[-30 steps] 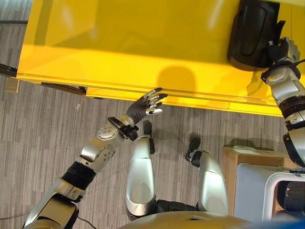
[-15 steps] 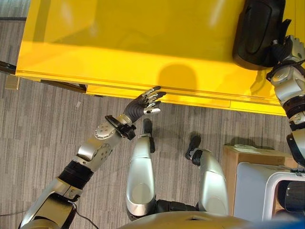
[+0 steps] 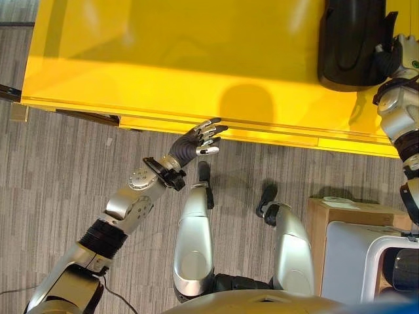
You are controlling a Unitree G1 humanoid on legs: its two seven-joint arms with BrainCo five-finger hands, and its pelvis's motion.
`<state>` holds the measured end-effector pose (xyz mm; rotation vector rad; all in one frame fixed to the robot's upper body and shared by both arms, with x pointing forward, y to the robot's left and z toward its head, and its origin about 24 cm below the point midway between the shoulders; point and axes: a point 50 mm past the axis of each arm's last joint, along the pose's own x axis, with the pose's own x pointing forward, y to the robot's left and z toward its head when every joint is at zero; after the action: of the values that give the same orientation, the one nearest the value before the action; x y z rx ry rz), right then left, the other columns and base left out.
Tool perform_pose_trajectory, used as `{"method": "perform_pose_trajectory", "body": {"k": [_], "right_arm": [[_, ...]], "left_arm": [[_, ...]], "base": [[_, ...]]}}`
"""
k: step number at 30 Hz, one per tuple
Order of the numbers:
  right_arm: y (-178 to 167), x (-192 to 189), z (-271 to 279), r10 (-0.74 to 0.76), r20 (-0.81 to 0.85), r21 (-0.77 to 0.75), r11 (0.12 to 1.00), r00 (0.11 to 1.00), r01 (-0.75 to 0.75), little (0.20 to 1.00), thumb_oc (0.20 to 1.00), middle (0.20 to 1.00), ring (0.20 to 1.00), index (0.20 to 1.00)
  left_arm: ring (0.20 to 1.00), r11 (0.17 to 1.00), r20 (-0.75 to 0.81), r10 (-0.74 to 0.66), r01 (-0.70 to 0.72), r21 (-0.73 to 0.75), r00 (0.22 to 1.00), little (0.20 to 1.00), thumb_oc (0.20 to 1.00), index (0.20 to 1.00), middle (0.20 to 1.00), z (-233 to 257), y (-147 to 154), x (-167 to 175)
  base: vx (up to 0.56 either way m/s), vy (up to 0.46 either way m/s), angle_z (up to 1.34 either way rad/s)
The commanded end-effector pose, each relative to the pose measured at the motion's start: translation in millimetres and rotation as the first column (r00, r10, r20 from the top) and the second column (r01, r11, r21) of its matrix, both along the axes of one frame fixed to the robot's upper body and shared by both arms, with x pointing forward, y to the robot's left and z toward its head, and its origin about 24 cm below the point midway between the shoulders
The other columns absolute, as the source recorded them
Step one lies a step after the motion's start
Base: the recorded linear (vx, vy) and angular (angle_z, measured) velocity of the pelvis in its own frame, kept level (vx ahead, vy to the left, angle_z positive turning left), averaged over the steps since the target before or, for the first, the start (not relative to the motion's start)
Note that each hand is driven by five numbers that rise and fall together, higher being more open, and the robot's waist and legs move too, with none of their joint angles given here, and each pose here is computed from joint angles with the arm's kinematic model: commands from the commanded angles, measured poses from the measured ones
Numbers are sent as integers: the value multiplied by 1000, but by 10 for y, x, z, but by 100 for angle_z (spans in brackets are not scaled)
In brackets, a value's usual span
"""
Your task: Move parts from the plastic box to the shelf.
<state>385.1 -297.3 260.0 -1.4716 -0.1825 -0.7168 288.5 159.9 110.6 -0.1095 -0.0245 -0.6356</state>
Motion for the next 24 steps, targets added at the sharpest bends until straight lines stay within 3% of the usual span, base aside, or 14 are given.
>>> {"method": "perform_pose_trajectory", "body": {"k": [1, 5, 12, 13, 16, 24], "right_arm": [[-118, -127, 376, -55, 102, -184, 980, 993, 73, 200, 200, 200, 200, 200], [-122, -143, 395, -62, 86, -232, 969, 994, 81, 200, 200, 200, 200, 200], [-331, -140, 91, -156, 25, 177, 973, 987, 150, 200, 200, 200, 200, 200], [-341, -133, 40, -162, 18, 225, 962, 987, 154, 307, 307, 307, 307, 307], [-350, -114, -81, -165, 10, 339, 928, 986, 152, 1000, 1000, 1000, 1000, 1000], [-296, -67, -361, -121, -9, 539, 836, 993, 107, 1000, 1000, 1000, 1000, 1000]], "left_arm": [[1000, 996, 77, -66, 70, -54, 995, 1000, 1000, 1000, 1000, 139, -71, -68], [1000, 995, 76, -73, 77, -56, 994, 1000, 1000, 1000, 1000, 125, -45, -86], [1000, 994, 84, -83, 88, -63, 993, 1000, 1000, 1000, 1000, 147, -96, -80], [1000, 994, 84, -85, 91, -65, 993, 1000, 1000, 1000, 1000, 155, -107, -74], [1000, 993, 87, -85, 91, -69, 993, 1000, 1000, 1000, 1000, 169, -140, -57], [1000, 993, 86, -77, 85, -87, 993, 1000, 1000, 1000, 1000, 172, -226, -32]], "base": [[0, 0, 0], [0, 0, 0], [0, 0, 0], [0, 0, 0], [0, 0, 0], [1, 4, 0]]}}
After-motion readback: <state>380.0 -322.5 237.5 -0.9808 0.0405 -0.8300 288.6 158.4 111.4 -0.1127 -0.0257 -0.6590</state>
